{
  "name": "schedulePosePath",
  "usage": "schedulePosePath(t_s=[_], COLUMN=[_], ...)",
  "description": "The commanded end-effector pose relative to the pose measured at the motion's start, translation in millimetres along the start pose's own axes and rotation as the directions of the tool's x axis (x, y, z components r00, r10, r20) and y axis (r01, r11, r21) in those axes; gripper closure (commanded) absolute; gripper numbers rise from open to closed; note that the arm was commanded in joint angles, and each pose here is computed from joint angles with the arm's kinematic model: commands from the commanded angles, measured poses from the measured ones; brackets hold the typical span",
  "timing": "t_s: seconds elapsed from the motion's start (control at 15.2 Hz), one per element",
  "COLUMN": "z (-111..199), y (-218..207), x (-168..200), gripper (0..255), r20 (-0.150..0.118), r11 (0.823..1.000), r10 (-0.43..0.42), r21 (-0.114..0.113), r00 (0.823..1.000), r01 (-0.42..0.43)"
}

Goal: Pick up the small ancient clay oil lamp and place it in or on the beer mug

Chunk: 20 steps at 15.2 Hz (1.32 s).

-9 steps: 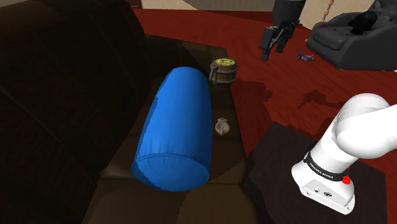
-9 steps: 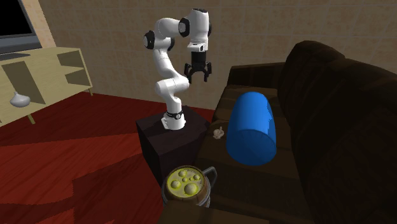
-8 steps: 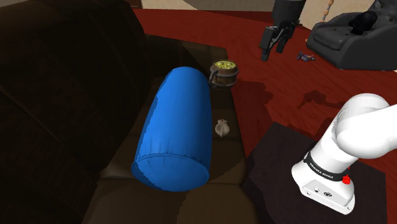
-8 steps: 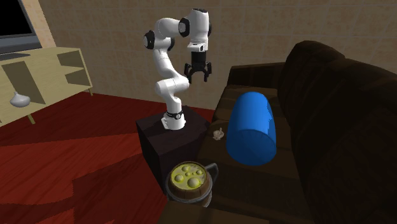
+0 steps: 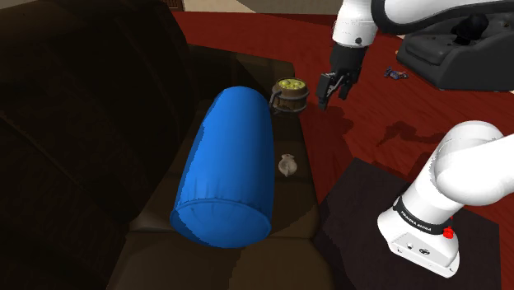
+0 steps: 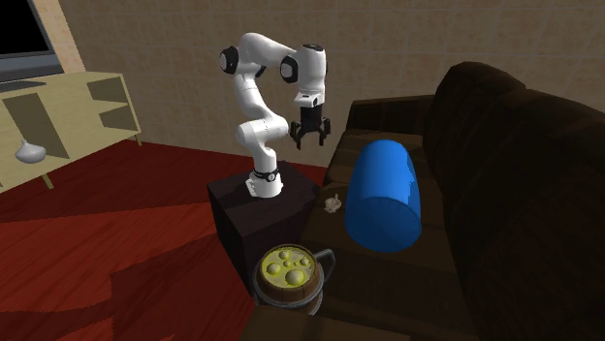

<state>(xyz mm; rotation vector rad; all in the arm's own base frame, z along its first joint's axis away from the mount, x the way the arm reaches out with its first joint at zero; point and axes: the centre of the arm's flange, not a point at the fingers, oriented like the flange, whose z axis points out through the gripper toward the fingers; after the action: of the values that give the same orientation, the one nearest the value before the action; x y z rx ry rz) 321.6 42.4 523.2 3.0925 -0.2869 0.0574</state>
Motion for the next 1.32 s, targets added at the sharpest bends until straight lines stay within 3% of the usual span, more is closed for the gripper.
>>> schedulePosePath(t_s=[0.0, 0.99, 1.25], z=[24.1, 202.7, 223.8], y=[-10.0, -81.1, -82.4], x=[4.8, 32.8, 32.7], gripper=[0, 0, 0], r20=[-0.001, 0.012, 0.012], r11=[1.0, 0.992, 0.992], r10=[0.014, 0.108, 0.108], r21=[0.008, 0.061, 0.061], r00=[1.0, 0.994, 0.994], r01=[-0.014, -0.109, -0.109])
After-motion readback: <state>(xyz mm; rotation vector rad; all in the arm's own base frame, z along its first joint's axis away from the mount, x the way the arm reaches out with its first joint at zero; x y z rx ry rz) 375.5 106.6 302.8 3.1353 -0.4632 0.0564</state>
